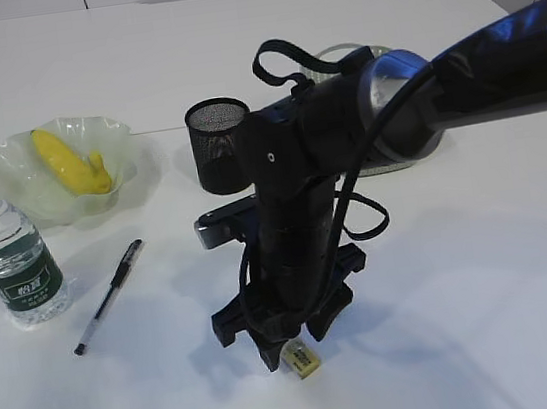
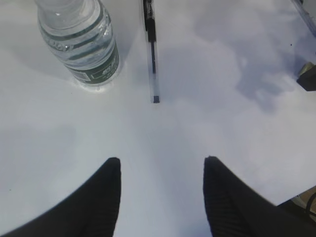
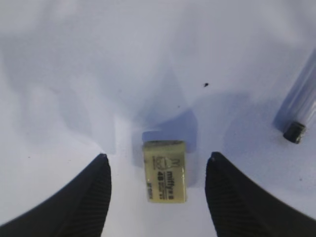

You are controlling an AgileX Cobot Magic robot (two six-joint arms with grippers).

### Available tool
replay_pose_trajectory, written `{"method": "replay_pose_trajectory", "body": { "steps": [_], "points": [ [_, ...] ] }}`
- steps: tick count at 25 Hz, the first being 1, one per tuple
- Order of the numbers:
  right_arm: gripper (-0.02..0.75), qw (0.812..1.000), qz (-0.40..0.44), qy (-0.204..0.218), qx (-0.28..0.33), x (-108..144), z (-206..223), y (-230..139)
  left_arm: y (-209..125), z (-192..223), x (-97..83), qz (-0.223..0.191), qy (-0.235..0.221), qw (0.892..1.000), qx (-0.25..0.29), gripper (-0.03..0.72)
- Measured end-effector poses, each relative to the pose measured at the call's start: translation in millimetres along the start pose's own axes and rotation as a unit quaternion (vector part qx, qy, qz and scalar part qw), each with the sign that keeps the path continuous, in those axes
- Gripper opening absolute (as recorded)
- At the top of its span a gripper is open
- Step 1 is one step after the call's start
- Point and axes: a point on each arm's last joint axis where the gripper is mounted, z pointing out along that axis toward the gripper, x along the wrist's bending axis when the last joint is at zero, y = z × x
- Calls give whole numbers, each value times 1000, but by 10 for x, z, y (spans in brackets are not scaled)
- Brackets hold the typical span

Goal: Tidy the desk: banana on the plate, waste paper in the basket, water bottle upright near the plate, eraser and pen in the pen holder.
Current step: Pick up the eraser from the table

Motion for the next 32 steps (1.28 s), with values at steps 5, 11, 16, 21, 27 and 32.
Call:
{"method": "replay_pose_trajectory", "body": {
  "steps": [5, 11, 16, 21, 27, 32],
  "points": [
    [448, 1000, -2, -4, -2, -7, 0, 3, 0, 0, 0, 0, 0, 1000, 0, 382],
    [447, 1000, -11, -9, -5, 23, 5, -2, 0, 0, -2, -1, -1, 1000, 0, 382],
    [447, 1000, -18, -15, -9, 35, 7, 0, 1, 0, -3, -1, -2, 1000, 0, 382],
    [447, 1000, -20, -18, -12, 35, 8, 5, 2, 0, -6, -3, -3, 1000, -1, 382],
    [447, 1000, -21, -20, -11, 29, 31, 8, 2, 0, -8, -4, -4, 1000, -1, 382],
    [446, 999, -21, -26, 8, 12, 157, 6, 0, 0, -10, -4, -6, 1000, 0, 382]
  ]
}}
